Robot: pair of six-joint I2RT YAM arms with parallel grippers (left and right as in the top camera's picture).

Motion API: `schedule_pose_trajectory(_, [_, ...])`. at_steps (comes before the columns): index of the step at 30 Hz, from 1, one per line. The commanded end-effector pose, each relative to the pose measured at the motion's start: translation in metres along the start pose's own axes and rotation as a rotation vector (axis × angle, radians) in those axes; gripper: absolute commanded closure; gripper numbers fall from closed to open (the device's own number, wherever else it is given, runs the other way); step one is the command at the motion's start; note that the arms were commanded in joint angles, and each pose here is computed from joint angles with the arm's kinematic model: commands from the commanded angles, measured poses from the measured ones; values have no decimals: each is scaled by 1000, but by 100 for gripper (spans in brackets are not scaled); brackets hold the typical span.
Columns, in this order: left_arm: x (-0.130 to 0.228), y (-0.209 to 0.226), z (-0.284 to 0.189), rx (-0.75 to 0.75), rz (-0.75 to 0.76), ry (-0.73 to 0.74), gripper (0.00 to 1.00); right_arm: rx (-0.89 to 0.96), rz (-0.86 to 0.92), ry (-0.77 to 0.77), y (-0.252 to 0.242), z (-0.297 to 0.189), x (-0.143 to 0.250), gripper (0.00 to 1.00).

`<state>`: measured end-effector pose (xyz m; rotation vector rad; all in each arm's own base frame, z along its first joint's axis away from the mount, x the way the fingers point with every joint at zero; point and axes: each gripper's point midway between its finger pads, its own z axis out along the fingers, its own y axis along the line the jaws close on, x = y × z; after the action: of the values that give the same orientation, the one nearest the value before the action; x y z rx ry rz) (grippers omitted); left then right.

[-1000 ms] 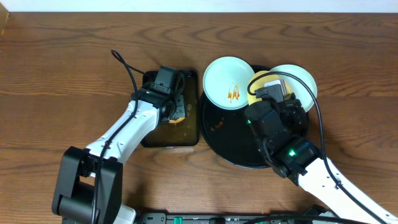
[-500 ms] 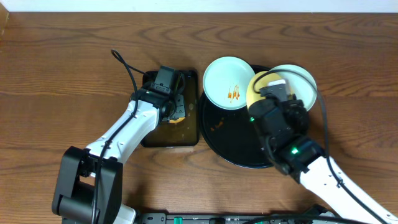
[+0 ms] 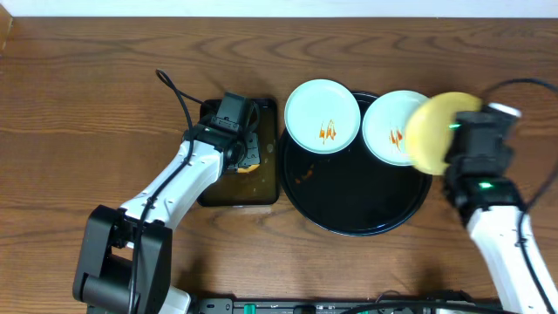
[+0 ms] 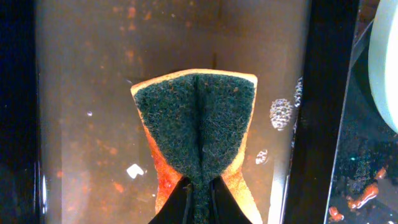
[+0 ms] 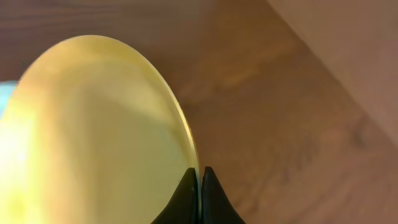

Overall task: Clean dirty plates on tray and stack at the side
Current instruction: 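Carry the yellow plate right and set it on the table, then grip the right pale blue plate rim with the right gripper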

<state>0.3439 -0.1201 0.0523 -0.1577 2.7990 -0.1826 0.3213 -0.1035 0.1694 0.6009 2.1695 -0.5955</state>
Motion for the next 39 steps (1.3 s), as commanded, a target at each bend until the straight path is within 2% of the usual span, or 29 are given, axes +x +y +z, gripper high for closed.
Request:
schedule_pose_trajectory(1, [1, 4, 2, -16, 10, 2, 92, 11, 234, 34, -36, 15, -7, 99])
schedule_pose_trajectory(7, [1, 5, 2, -17, 10, 2, 92, 103, 415, 134, -97, 46, 14, 99])
schedule_pose_trajectory(14, [2, 5, 2, -18, 11, 6, 92, 99, 488, 247, -116, 85, 44, 99])
schedule_pose_trajectory(19, [2, 5, 2, -18, 11, 6, 92, -18, 439, 249, -95, 108, 44, 99])
schedule_pose_trajectory(24, [2, 5, 2, -18, 10, 6, 92, -96, 430, 272, -80, 108, 46, 76])
schedule_pose_trajectory(25, [2, 5, 2, -18, 10, 6, 93, -152, 413, 271, -70, 105, 43, 71])
schedule_pose_trajectory(27, [2, 5, 2, -18, 10, 6, 92, -266, 390, 264, -50, 101, 37, 69])
schedule_pose_trajectory(29, [2, 5, 2, -18, 10, 5, 92, -487, 325, 233, -12, 88, 24, 65])
schedule_pose_trajectory(31, [2, 5, 2, -18, 10, 5, 92, -614, 289, 230, 13, 75, 20, 61])
schedule_pose_trajectory(39, [3, 5, 2, -19, 11, 9, 92, -737, 152, 314, 72, 50, 43, 60])
